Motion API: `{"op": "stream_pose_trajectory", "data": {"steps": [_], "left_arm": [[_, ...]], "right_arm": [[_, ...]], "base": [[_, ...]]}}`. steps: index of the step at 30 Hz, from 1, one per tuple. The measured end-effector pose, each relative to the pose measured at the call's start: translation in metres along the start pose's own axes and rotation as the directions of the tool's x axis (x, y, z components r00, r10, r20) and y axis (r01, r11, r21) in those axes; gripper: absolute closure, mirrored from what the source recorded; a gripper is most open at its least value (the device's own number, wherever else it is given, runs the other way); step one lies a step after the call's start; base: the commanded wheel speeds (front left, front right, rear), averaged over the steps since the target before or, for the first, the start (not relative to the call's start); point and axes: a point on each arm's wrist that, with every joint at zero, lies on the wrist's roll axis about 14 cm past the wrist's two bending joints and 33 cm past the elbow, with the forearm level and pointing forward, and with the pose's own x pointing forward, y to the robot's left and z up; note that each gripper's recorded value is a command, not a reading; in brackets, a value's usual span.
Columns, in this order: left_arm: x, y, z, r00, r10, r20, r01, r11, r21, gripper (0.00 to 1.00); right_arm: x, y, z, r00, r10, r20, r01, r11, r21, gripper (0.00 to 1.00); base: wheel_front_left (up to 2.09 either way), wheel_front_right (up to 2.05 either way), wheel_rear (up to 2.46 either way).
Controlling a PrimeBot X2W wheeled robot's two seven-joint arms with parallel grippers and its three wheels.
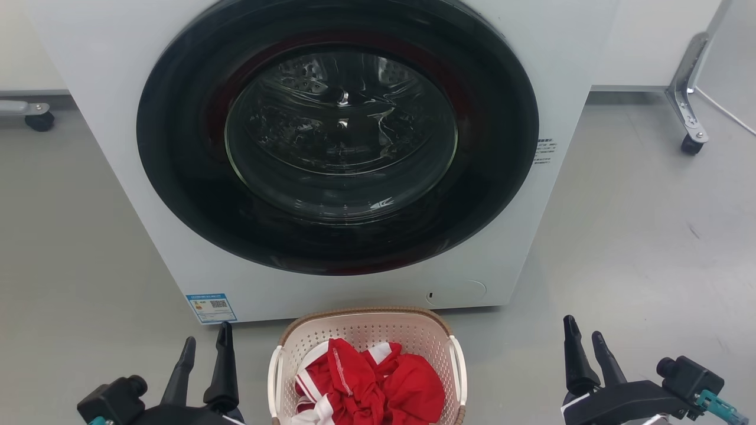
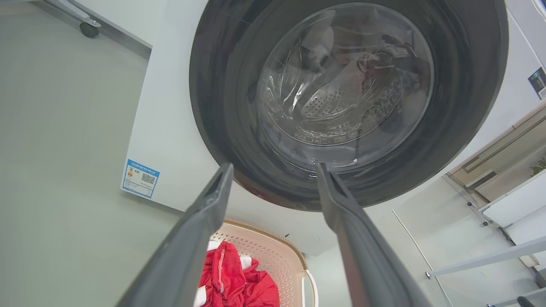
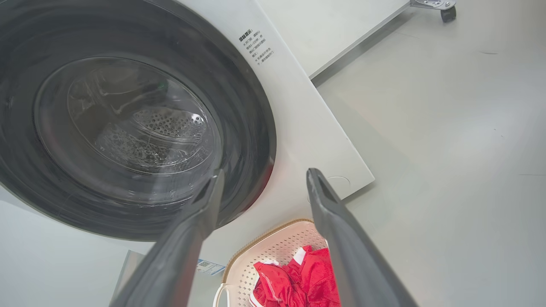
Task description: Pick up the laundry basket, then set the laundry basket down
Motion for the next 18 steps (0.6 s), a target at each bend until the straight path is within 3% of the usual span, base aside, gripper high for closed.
{"op": "stream_pose_trajectory", "data": {"steps": [9, 18], "left_arm": [[-0.004, -0.003, 0.001, 1.0, -0.011, 0.024, 0.008, 0.99, 0.139, 0.0], [-0.007, -0.009, 0.004, 0.998, -0.036, 0.06, 0.017, 0.959, 0.285, 0.0]], "right_arm": [[0.0, 0.01, 0.001, 0.999, 0.027, 0.025, -0.023, 0.99, -0.139, 0.0], [-0.002, 0.024, 0.001, 0.996, 0.074, 0.053, -0.055, 0.955, -0.29, 0.0]], "base": [[0.0, 0.0, 0.0], [0.0, 0.0, 0.0]]}}
